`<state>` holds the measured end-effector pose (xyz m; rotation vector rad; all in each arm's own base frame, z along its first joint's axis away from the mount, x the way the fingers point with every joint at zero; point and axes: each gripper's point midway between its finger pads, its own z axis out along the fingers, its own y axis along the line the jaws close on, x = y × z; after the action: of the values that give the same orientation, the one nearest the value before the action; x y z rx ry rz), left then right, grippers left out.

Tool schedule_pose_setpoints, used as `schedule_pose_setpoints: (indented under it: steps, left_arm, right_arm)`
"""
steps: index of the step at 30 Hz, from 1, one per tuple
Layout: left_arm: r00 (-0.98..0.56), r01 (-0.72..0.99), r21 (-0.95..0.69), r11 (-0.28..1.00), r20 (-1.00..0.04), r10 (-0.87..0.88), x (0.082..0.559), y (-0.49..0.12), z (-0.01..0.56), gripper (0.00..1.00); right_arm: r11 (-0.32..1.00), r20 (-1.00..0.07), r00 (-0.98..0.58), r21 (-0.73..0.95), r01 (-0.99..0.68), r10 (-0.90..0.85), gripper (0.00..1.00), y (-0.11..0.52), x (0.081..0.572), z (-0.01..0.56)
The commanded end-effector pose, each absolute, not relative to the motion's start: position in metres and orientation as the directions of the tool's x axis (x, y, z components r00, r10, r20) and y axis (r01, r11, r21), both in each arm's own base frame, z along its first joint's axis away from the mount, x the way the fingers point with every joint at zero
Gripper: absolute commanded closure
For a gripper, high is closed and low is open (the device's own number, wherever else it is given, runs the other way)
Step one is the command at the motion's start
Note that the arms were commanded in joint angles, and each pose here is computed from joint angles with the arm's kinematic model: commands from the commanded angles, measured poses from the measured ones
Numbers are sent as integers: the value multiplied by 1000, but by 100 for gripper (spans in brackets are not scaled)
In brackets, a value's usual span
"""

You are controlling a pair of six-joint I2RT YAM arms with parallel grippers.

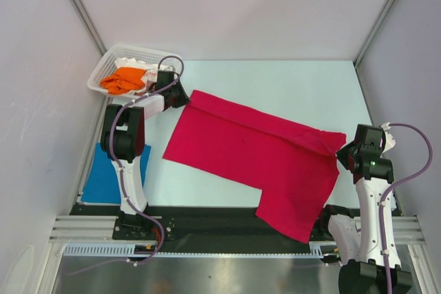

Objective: Fold and stack the t-shirts
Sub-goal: Fold the tshirt

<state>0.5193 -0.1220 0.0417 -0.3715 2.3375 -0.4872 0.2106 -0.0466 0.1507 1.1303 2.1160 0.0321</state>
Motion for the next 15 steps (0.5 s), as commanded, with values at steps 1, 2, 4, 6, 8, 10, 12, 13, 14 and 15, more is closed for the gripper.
schedule_pose_setpoints:
  steps: [1,2,4,6,8,10,12,13,14,15]
  left_arm:
    - [-682,-134,-428,894,-614,-397,520,-111,55,82]
    - [-681,-133,-427,894,-616,-396,520,-111,56,80]
    - [-673,-133,-422,897,-626,-395,520,-109,60,70]
    - [-667,-130,-414,901,-635,-389,520,-108,63,63]
    - [-657,-127,-412,902,-647,-388,520,-107,69,59]
    - [-652,-114,-417,902,-654,-384,522,-108,73,57]
    - [-648,-92,-433,897,-658,-384,524,-112,78,57]
    - [-649,-79,-442,894,-658,-383,523,-115,79,57]
    - [-659,-51,-464,885,-650,-379,523,-121,80,57]
    - [-657,-31,-477,878,-652,-377,525,-126,82,59]
  right_arm:
    - [605,-597,-327,350,715,733,100,-49,214,157]
    - [604,-595,-326,354,714,734,100,-49,214,157]
    - [604,-594,-328,352,715,735,99,-49,214,157]
    - [602,-593,-328,350,717,735,97,-49,215,157]
    - [602,-588,-333,347,719,737,96,-49,215,155]
    - [596,-581,-334,347,724,743,94,-48,214,153]
    - [590,-573,-334,347,729,749,93,-47,213,151]
    - [586,-571,-331,346,733,751,92,-48,213,150]
    - [579,-569,-326,347,738,755,91,-48,212,150]
    - [573,-569,-322,339,746,757,90,-49,211,149]
